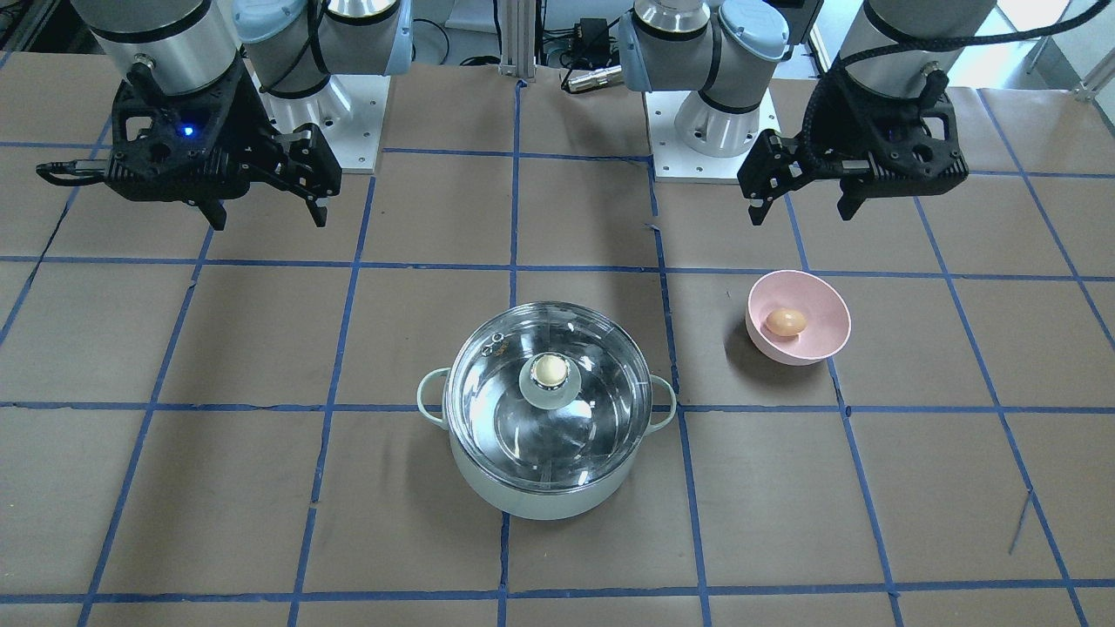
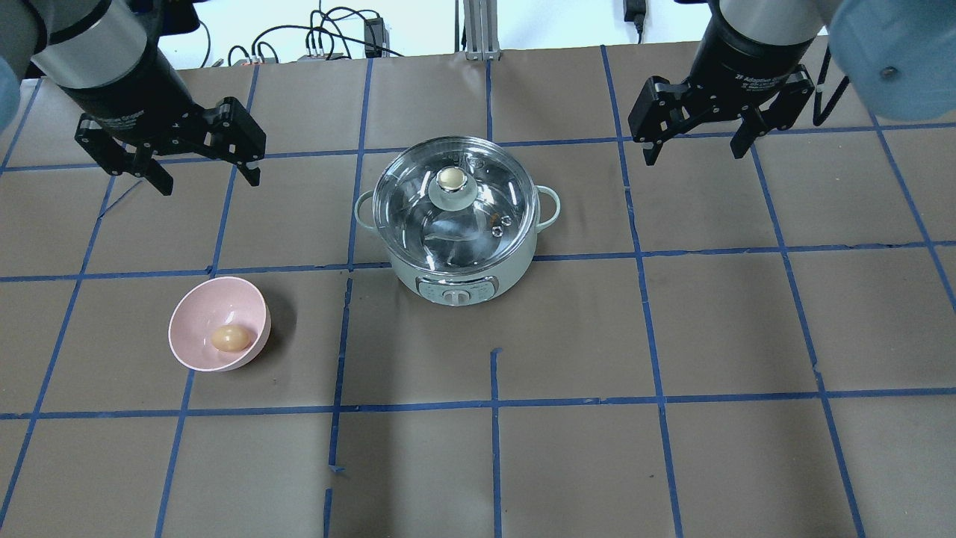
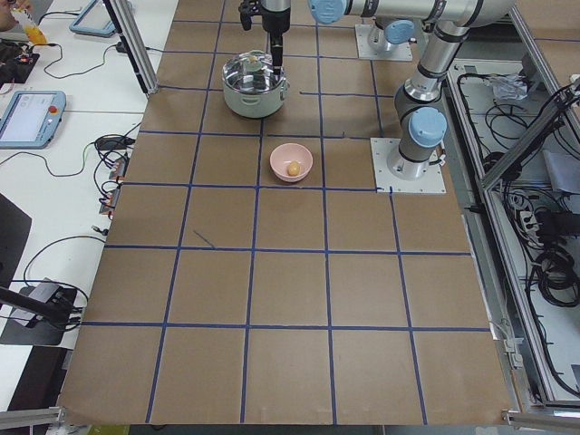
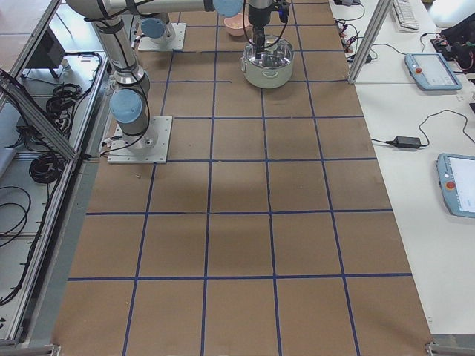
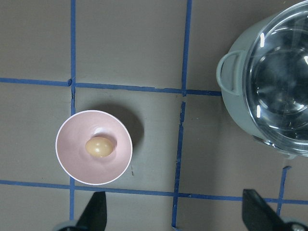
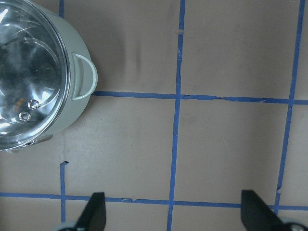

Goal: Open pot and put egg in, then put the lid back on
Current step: 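Move the left gripper over the egg while the right reaches the lid knob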

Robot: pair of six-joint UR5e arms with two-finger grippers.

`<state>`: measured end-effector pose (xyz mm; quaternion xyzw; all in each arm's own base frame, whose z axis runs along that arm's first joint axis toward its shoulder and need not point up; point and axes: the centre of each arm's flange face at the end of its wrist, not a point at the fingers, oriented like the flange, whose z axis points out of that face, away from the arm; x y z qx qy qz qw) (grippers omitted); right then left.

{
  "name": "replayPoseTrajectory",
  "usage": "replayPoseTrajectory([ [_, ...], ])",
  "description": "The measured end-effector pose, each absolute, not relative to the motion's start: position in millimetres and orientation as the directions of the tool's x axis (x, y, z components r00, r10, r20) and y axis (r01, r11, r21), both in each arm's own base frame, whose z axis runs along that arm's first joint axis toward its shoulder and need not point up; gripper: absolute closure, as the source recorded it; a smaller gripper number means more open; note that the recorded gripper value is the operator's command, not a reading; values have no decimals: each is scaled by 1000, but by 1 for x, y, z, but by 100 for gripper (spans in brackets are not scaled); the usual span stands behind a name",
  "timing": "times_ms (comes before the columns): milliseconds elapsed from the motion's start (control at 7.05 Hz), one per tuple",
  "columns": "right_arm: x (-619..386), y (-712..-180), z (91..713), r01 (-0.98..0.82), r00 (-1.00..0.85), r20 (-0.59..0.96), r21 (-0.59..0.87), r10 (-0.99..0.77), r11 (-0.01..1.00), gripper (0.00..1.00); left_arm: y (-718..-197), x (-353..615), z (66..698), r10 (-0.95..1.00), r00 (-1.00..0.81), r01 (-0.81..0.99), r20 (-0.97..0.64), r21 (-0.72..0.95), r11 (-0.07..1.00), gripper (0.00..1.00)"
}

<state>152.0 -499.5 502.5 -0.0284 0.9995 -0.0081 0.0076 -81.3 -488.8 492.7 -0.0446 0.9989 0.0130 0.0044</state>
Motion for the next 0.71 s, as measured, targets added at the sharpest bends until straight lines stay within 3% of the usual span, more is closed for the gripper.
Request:
replayPoseTrajectory([
  [284,182,-505,497,-62,-998,-11,-24,-62,998,0,-489,-48,433,-50,-999,-49,7,91,995,0],
  [709,333,-544,466,10,-1000,-29,-78,7,997,0,-484,-32,350,75,-997,77,25,113,991,0],
])
